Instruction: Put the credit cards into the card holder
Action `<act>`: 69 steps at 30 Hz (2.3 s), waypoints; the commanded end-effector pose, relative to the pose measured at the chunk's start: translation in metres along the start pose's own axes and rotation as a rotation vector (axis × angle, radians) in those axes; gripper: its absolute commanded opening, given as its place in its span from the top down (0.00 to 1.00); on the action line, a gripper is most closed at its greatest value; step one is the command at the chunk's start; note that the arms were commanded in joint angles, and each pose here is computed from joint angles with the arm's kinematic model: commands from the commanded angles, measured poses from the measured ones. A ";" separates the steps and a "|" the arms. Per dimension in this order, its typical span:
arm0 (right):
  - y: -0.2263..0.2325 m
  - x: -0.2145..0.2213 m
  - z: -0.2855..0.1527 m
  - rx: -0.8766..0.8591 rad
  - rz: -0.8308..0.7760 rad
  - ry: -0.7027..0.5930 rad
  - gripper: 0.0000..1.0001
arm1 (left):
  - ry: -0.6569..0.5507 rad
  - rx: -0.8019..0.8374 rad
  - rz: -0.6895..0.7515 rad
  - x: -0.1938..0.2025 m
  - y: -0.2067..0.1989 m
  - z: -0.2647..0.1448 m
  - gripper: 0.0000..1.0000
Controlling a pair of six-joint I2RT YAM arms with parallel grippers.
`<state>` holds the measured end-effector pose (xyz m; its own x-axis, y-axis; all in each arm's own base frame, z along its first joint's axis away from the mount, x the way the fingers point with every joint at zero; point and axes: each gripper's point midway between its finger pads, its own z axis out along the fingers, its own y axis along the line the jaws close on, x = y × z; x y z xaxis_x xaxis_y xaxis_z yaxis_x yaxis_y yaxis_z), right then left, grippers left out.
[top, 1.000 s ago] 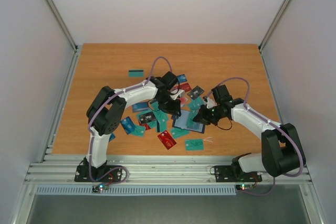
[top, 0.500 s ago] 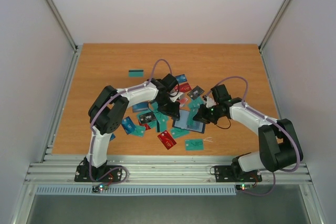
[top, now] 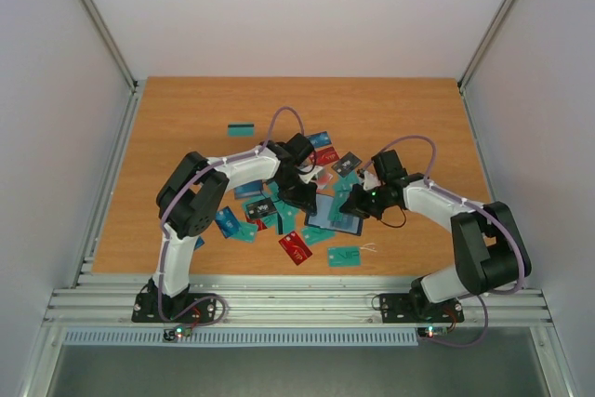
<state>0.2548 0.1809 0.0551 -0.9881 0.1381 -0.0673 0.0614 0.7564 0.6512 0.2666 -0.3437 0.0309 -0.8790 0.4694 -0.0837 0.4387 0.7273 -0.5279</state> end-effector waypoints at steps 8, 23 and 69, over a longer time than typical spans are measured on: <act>-0.012 -0.007 -0.003 -0.048 0.124 -0.055 0.99 | 0.038 -0.010 -0.005 0.008 0.013 0.014 0.83; -0.019 -0.013 0.010 -0.091 0.133 -0.090 0.99 | 0.069 -0.008 -0.004 0.014 0.015 0.018 0.83; 0.016 0.004 0.028 -0.342 0.073 0.010 0.99 | 0.080 -0.017 0.019 0.008 0.007 0.005 0.83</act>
<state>0.2532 0.1978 0.0384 -0.9719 0.2333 0.0295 0.1458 0.4994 0.8540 0.2648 -0.3385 0.0279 -0.8621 0.5042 -0.0502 0.4516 0.7196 -0.5274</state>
